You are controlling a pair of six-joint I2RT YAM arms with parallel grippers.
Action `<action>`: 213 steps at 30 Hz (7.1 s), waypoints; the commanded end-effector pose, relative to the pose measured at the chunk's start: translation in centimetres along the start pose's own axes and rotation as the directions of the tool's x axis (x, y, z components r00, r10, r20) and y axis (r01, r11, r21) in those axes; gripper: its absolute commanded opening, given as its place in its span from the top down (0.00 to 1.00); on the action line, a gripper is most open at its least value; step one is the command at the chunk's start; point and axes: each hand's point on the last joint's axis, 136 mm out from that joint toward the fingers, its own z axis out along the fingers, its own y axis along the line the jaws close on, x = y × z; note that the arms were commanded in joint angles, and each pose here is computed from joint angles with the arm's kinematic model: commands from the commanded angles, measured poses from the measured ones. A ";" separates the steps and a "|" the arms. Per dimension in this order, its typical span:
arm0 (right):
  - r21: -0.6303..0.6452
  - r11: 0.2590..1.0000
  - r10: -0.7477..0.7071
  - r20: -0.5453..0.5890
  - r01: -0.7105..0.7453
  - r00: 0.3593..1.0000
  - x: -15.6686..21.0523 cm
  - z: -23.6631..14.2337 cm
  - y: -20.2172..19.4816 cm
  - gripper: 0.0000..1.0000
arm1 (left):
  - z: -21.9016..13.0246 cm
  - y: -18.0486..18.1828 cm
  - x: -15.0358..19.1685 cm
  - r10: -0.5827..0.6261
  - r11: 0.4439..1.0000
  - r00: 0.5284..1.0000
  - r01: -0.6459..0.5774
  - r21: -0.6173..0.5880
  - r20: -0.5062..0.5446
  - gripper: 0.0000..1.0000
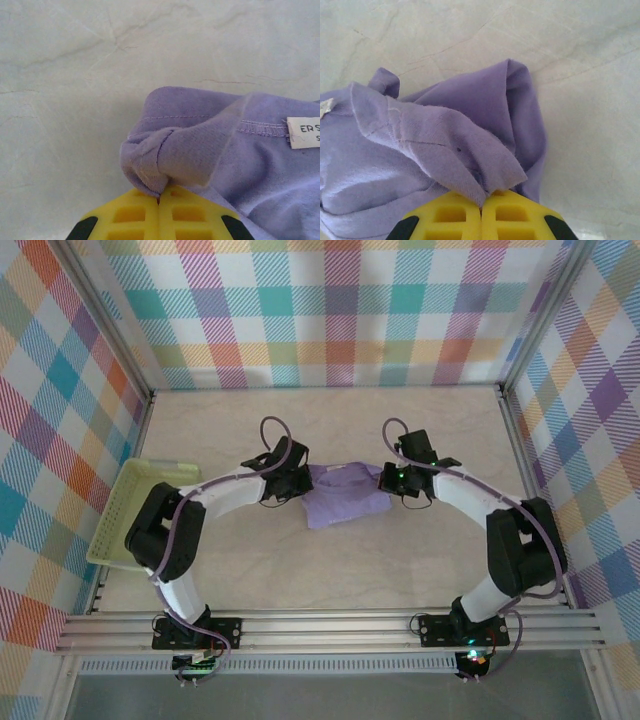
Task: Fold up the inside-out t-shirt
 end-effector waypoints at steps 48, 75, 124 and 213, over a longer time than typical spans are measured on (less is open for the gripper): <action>-0.092 0.994 -0.068 -0.095 0.059 0.993 7.0 1.3 -2.1 0.73 | 5.1 -6.6 -1.6 0.162 0.985 0.983 -0.165 -0.039 -0.088 0.39; 0.112 0.952 -0.278 -0.078 0.285 0.957 -6.0 2.3 2.2 0.45 | -1.0 -4.4 5.9 0.218 0.976 0.976 -0.217 0.022 -0.022 0.33; 0.100 0.991 -0.065 -0.215 0.088 0.974 3.8 4.3 0.4 0.34 | -0.7 -2.2 6.5 0.195 0.981 0.981 -0.194 0.021 -0.022 0.31; 0.348 0.886 -0.460 0.565 0.308 0.685 -6.9 -4.7 -10.7 0.00 | -7.6 16.1 -8.4 0.499 0.862 0.671 -0.321 -0.393 0.548 0.00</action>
